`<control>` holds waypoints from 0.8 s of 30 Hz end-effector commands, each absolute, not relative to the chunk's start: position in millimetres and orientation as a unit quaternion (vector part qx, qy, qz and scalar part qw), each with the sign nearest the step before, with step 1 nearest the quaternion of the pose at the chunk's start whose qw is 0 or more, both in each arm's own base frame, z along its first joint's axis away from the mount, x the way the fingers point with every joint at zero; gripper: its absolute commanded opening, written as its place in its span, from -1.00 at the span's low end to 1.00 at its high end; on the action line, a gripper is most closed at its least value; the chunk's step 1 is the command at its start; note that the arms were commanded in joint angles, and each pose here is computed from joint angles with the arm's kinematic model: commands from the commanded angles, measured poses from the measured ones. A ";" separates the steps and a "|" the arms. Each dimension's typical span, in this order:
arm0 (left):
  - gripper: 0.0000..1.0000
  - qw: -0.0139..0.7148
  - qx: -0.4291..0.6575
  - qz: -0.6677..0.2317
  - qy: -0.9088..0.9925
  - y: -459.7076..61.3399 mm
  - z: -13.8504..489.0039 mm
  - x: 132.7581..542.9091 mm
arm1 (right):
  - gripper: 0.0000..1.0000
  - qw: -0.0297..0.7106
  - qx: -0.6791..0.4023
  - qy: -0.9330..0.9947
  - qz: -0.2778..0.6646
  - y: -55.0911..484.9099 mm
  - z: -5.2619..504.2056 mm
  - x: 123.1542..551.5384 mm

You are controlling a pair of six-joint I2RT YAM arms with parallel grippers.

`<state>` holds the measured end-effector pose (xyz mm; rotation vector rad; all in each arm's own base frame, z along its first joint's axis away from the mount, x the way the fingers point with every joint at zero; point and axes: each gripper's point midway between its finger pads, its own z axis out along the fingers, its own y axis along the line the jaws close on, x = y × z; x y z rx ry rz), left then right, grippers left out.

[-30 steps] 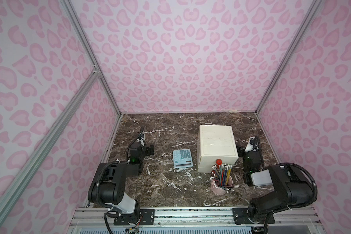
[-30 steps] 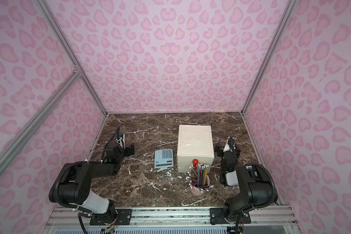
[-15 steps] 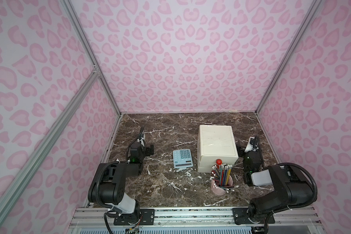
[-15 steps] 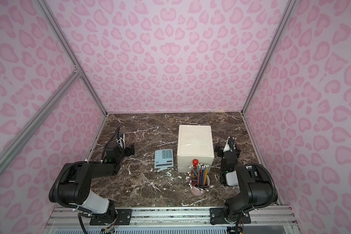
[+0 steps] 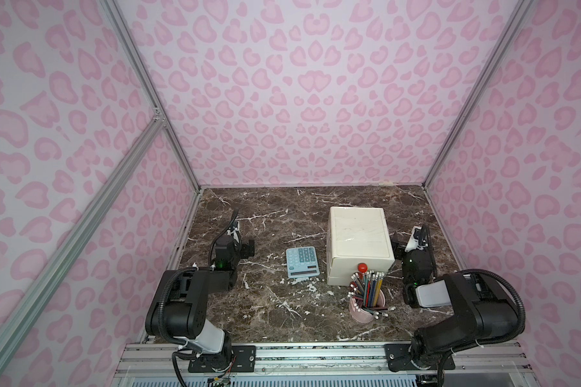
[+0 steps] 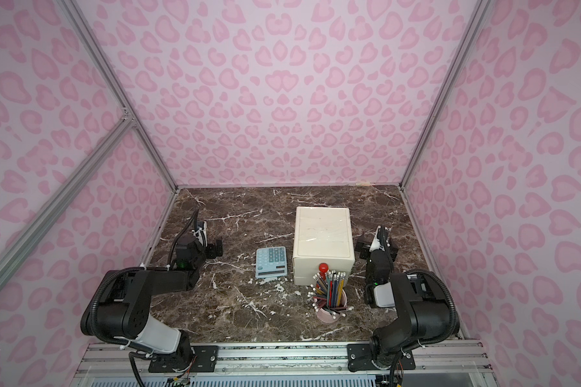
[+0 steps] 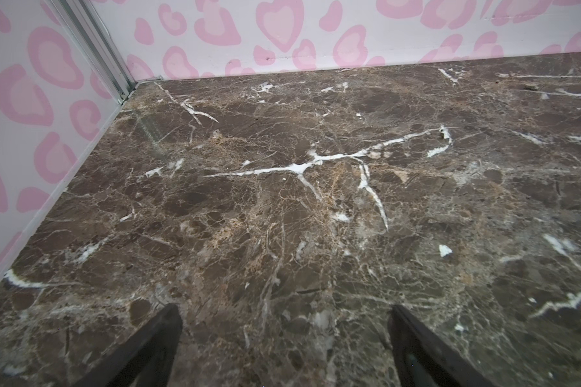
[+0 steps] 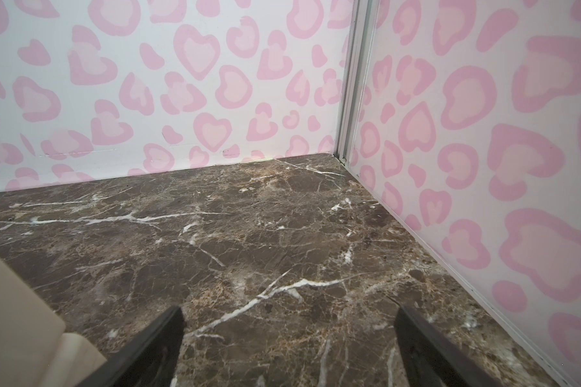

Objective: Take the sponge out of the drawer
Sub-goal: Move the storage box to the center of the board.

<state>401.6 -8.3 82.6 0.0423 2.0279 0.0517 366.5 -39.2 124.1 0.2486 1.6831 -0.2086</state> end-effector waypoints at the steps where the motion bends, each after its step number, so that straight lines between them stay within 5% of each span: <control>1: 0.96 0.526 -0.006 0.042 0.849 1.1 95.5 408.5 | 0.98 0.666 0.141 0.724 -0.110 -47.8 135.8 362.8; 9: 0.96 0.550 0.044 0.036 0.833 -28.0 157.0 402.8 | 0.98 0.656 0.115 0.734 -0.133 -34.2 162.3 373.2; 14: 0.96 0.567 0.052 -0.096 0.817 -71.3 231.3 394.0 | 0.98 0.695 0.092 0.694 -0.165 -15.4 211.9 359.8; 24: 0.96 0.522 0.060 -0.310 0.793 -165.8 268.7 344.8 | 0.98 0.721 0.115 0.683 -0.009 10.1 281.2 345.5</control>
